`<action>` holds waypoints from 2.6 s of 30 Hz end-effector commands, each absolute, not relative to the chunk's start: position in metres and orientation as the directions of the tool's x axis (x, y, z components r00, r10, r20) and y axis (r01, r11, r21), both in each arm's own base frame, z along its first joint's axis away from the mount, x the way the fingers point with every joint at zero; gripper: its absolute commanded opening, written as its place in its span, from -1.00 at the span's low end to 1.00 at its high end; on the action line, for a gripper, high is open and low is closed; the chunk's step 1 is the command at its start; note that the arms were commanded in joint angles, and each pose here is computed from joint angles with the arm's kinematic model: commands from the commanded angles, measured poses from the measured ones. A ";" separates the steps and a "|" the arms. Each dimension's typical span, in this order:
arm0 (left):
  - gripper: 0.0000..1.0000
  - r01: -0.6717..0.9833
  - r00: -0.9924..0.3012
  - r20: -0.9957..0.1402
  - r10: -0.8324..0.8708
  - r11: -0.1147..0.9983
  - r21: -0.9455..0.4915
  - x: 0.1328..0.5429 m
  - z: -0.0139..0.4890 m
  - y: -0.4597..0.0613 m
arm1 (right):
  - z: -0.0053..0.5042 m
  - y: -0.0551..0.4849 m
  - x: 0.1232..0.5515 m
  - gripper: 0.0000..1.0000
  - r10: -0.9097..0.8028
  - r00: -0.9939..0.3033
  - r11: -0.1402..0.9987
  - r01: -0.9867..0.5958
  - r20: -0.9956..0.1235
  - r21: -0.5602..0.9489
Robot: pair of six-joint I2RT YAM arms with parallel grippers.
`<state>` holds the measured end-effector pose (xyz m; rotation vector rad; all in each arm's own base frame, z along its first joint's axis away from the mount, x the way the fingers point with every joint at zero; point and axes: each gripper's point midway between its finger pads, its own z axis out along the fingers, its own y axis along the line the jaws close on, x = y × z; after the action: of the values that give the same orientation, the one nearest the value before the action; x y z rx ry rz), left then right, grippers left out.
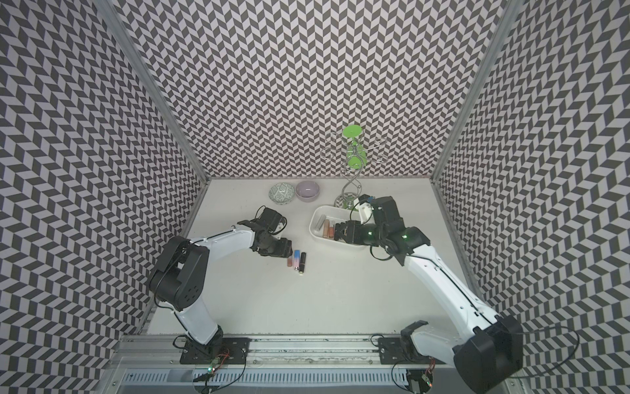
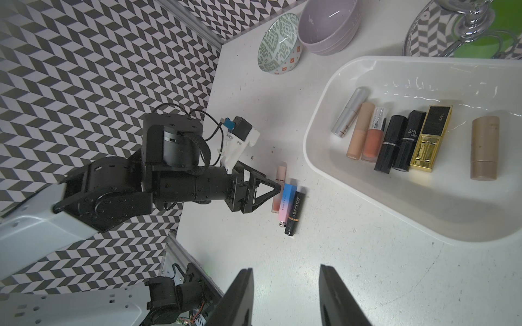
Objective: Put the lipstick into the storage box
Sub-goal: Pick up the lipstick at the center of the board.
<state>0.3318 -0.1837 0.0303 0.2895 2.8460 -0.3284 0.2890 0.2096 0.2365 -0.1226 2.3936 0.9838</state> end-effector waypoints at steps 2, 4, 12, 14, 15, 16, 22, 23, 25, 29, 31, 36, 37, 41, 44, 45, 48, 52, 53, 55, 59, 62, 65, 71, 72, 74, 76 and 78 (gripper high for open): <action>0.37 0.244 -0.938 -0.274 0.213 0.966 -0.085 0.332 0.025 -0.178 | 0.249 0.218 0.298 -0.16 0.104 -0.819 0.707 -0.338 -0.564 0.621; 0.33 0.252 -0.936 -0.265 0.231 0.966 -0.048 0.332 0.022 -0.177 | 0.248 0.219 0.299 -0.16 0.096 -0.821 0.706 -0.343 -0.563 0.620; -0.02 0.249 -0.941 -0.239 0.239 0.969 -0.010 0.329 0.010 -0.174 | 0.245 0.221 0.297 -0.16 0.069 -0.818 0.703 -0.366 -0.571 0.610; -0.12 0.248 -0.943 -0.232 0.240 0.969 -0.006 0.328 0.008 -0.173 | 0.243 0.220 0.296 -0.16 0.062 -0.819 0.704 -0.369 -0.570 0.607; -0.17 0.248 -0.942 -0.233 0.240 0.969 -0.004 0.328 0.008 -0.172 | 0.243 0.220 0.296 -0.16 0.059 -0.818 0.705 -0.371 -0.572 0.604; -0.23 0.249 -0.942 -0.232 0.241 0.968 -0.006 0.328 0.007 -0.173 | 0.243 0.220 0.296 -0.16 0.058 -0.817 0.707 -0.372 -0.573 0.601; -0.48 0.259 -0.941 -0.230 0.247 0.966 -0.021 0.328 0.006 -0.175 | 0.244 0.221 0.296 -0.16 0.057 -0.815 0.702 -0.378 -0.577 0.604; -0.50 0.260 -0.941 -0.230 0.248 0.965 -0.025 0.327 0.006 -0.176 | 0.244 0.221 0.297 -0.16 0.057 -0.815 0.702 -0.378 -0.576 0.603; -0.58 0.265 -0.941 -0.227 0.249 0.964 -0.039 0.325 0.007 -0.177 | 0.245 0.222 0.298 -0.16 0.056 -0.816 0.700 -0.379 -0.576 0.605; -0.65 0.266 -0.940 -0.247 0.237 0.960 -0.091 0.321 0.022 -0.183 | 0.249 0.223 0.298 -0.16 0.057 -0.812 0.694 -0.387 -0.581 0.608; -0.66 0.270 -0.935 -0.278 0.221 0.951 -0.150 0.321 0.040 -0.191 | 0.252 0.225 0.298 -0.15 0.054 -0.811 0.686 -0.393 -0.582 0.612; -0.66 0.281 -0.908 -0.395 0.142 0.905 -0.320 0.330 0.108 -0.210 | 0.264 0.234 0.293 -0.02 0.041 -0.808 0.625 -0.438 -0.588 0.646; -0.67 0.288 -0.900 -0.420 0.118 0.885 -0.367 0.333 0.125 -0.214 | 0.268 0.235 0.292 0.01 0.045 -0.809 0.607 -0.444 -0.586 0.659; -0.67 0.332 -0.864 -0.503 -0.022 0.726 -0.602 0.337 0.198 -0.230 | 0.285 0.242 0.287 0.10 0.057 -0.809 0.505 -0.482 -0.585 0.716; -0.65 0.375 -0.843 -0.523 -0.124 0.562 -0.737 0.333 0.246 -0.237 | 0.306 0.249 0.281 0.19 0.068 -0.801 0.404 -0.524 -0.595 0.750; -0.65 0.398 -0.839 -0.526 -0.143 0.499 -0.770 0.329 0.261 -0.242 | 0.315 0.251 0.278 0.21 0.070 -0.793 0.366 -0.543 -0.605 0.756; -0.65 0.449 -0.836 -0.524 -0.164 0.347 -0.824 0.319 0.292 -0.252 | 0.331 0.258 0.270 0.23 0.070 -0.795 0.268 -0.567 -0.602 0.779; -0.64 0.488 -0.838 -0.522 -0.159 0.211 -0.847 0.307 0.315 -0.260 | 0.334 0.265 0.265 0.26 0.054 -0.797 0.243 -0.574 -0.602 0.782; -0.63 0.495 -0.837 -0.525 -0.156 0.194 -0.847 0.305 0.319 -0.261 | 0.335 0.268 0.264 0.26 0.046 -0.797 0.237 -0.577 -0.603 0.781; -0.63 0.514 -0.830 -0.537 -0.150 0.169 -0.841 0.301 0.327 -0.262 | 0.335 0.274 0.262 0.26 0.035 -0.798 0.228 -0.580 -0.602 0.782; -0.63 0.541 -0.821 -0.554 -0.137 0.124 -0.832 0.292 0.340 -0.266 | 0.334 0.285 0.263 0.26 0.028 -0.800 0.217 -0.580 -0.599 0.785; -0.63 0.542 -0.824 -0.553 -0.124 0.114 -0.833 0.288 0.340 -0.270 | 0.334 0.298 0.262 0.26 0.006 -0.801 0.201 -0.585 -0.598 0.786; -0.63 0.543 -0.826 -0.552 -0.115 0.106 -0.833 0.285 0.341 -0.272 | 0.335 0.312 0.260 0.26 -0.017 -0.798 0.184 -0.594 -0.602 0.783; -0.63 0.547 -0.824 -0.555 -0.110 0.098 -0.831 0.281 0.343 -0.273 | 0.339 0.330 0.258 0.25 -0.032 -0.792 0.157 -0.606 -0.609 0.780; -0.63 0.546 -0.825 -0.554 -0.109 0.097 -0.832 0.281 0.343 -0.273 | 0.340 0.333 0.258 0.25 -0.034 -0.791 0.157 -0.608 -0.611 0.778; -0.63 0.548 -0.824 -0.556 -0.109 0.096 -0.831 0.281 0.344 -0.273 | 0.340 0.335 0.258 0.25 -0.033 -0.789 0.160 -0.610 -0.613 0.777; -0.64 0.549 -0.824 -0.557 -0.107 0.093 -0.831 0.279 0.344 -0.274 | 0.338 0.337 0.260 0.24 -0.029 -0.790 0.165 -0.608 -0.612 0.777; -0.64 0.550 -0.824 -0.557 -0.104 0.091 -0.830 0.278 0.345 -0.275 | 0.338 0.338 0.261 0.21 -0.027 -0.792 0.165 -0.605 -0.610 0.779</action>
<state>0.2906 -0.2744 0.3273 0.3700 1.9554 -1.7713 0.2537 0.3317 0.3231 -0.5844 2.0611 1.6766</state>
